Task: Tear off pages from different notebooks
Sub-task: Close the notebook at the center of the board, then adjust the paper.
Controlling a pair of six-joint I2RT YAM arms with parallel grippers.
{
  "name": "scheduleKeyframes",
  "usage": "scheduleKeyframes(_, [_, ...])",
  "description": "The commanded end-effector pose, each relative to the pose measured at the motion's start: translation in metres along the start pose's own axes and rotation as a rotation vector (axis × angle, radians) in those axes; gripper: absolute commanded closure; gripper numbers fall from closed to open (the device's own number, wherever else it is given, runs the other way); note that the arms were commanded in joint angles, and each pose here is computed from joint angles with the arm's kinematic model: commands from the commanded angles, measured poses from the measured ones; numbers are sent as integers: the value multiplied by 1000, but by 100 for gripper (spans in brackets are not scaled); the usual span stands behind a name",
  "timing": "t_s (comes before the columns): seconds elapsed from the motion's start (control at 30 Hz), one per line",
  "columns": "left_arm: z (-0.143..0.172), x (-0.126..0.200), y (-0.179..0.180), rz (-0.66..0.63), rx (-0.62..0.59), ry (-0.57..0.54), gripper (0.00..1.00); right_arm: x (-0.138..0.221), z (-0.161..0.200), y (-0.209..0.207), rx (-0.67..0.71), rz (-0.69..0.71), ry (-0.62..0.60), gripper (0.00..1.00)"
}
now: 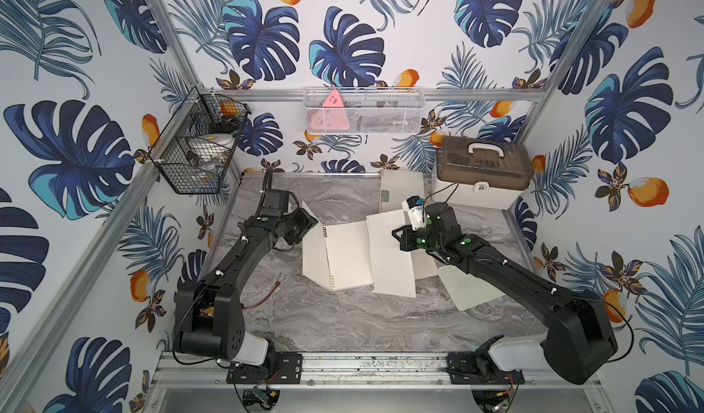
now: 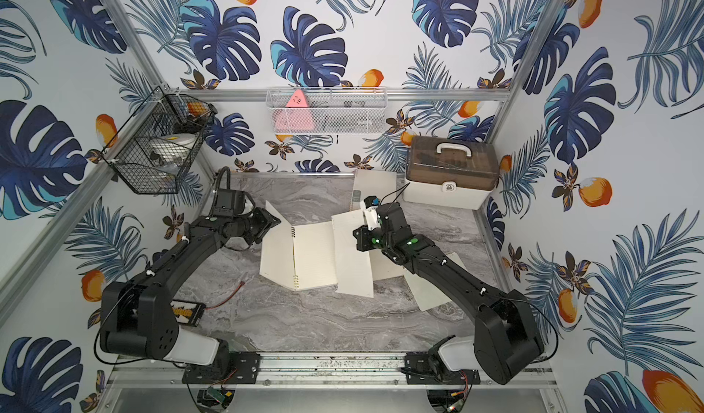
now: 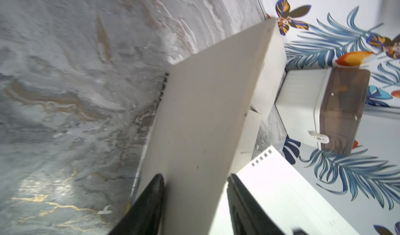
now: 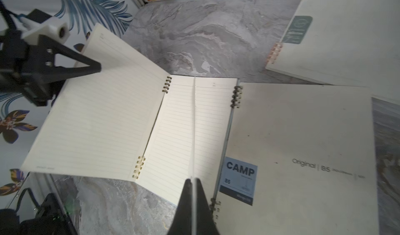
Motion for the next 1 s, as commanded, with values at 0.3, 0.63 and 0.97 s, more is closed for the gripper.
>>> scheduleKeyframes(0.3, [67,-53,-56,-23,-240,109,1,44,4,-48,-144,97,-80,100])
scheduleKeyframes(0.63, [83,-19,-59,230,-434,73,1,44,-25,10,-142,-491,-162,100])
scheduleKeyframes(0.97, [109,21,-103,767,-697,166,1,57,-67,62,-74,-952,-184,100])
Point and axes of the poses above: each gripper's point midway between its finger pads, its own x axis back along the fingers, its own y axis along the line the jaws close on, z = x × y, the point moved 6 cm from there along x, back along the fingers, and after that the axes turned 4 degrees about x, right-handed, at the moved point
